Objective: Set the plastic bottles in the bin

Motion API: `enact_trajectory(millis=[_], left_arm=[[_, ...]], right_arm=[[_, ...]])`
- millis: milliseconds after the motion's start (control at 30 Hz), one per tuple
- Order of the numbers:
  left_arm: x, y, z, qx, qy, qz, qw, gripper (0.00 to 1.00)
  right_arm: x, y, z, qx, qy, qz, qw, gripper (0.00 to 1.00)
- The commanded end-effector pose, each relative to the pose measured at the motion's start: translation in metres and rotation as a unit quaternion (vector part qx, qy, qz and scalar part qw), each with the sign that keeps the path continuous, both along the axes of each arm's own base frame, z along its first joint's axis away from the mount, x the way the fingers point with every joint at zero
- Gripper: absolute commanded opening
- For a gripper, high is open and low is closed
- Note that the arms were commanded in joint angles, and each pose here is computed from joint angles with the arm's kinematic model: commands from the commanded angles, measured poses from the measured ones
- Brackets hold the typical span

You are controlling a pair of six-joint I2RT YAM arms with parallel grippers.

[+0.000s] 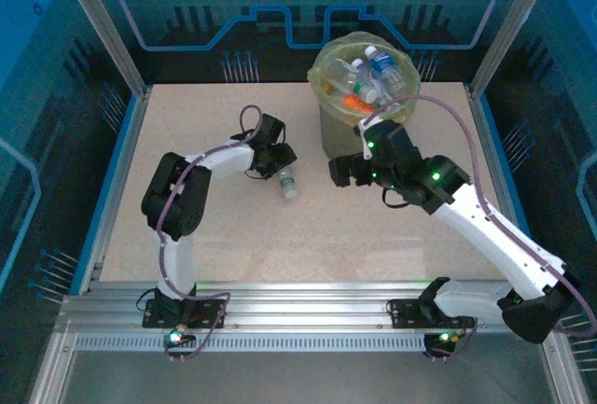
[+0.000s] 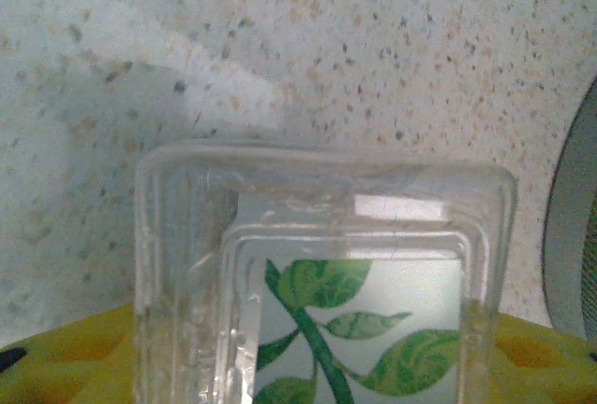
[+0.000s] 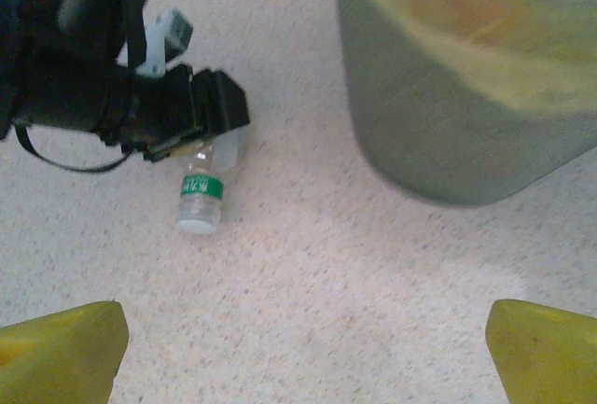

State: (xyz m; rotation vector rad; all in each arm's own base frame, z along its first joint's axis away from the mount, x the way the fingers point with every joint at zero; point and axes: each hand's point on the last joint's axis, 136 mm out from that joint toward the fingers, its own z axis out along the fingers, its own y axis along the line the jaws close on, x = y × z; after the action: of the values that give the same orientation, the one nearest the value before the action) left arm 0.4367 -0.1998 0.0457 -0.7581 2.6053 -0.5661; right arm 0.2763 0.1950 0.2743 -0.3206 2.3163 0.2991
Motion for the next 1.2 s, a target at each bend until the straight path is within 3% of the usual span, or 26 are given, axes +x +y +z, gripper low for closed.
enact_trajectory(millis=[0, 233, 533, 900, 1167], left_arm=[[-0.003, -0.012, 0.032, -0.059, -0.035, 0.001, 0.998, 0.59], [-0.026, -0.012, 0.064, -0.106, -0.073, -0.009, 0.992, 0.58], [-0.053, -0.013, 0.114, -0.153, -0.128, -0.035, 0.979, 0.59], [-0.070, -0.014, 0.150, -0.194, -0.167, -0.048, 0.965, 0.59], [-0.077, -0.015, 0.165, -0.215, -0.180, -0.054, 0.958, 0.59]], right_arm=[[-0.004, 0.024, -0.021, 0.026, 0.025, 0.000, 0.999, 1.00], [-0.018, 0.086, -0.058, 0.070, 0.094, 0.076, 0.990, 1.00], [-0.014, 0.134, -0.070, 0.116, 0.145, 0.139, 0.973, 0.99], [-0.003, 0.163, -0.077, 0.152, 0.171, 0.148, 0.962, 0.91], [0.005, 0.171, -0.078, 0.160, 0.169, 0.151, 0.961, 0.76]])
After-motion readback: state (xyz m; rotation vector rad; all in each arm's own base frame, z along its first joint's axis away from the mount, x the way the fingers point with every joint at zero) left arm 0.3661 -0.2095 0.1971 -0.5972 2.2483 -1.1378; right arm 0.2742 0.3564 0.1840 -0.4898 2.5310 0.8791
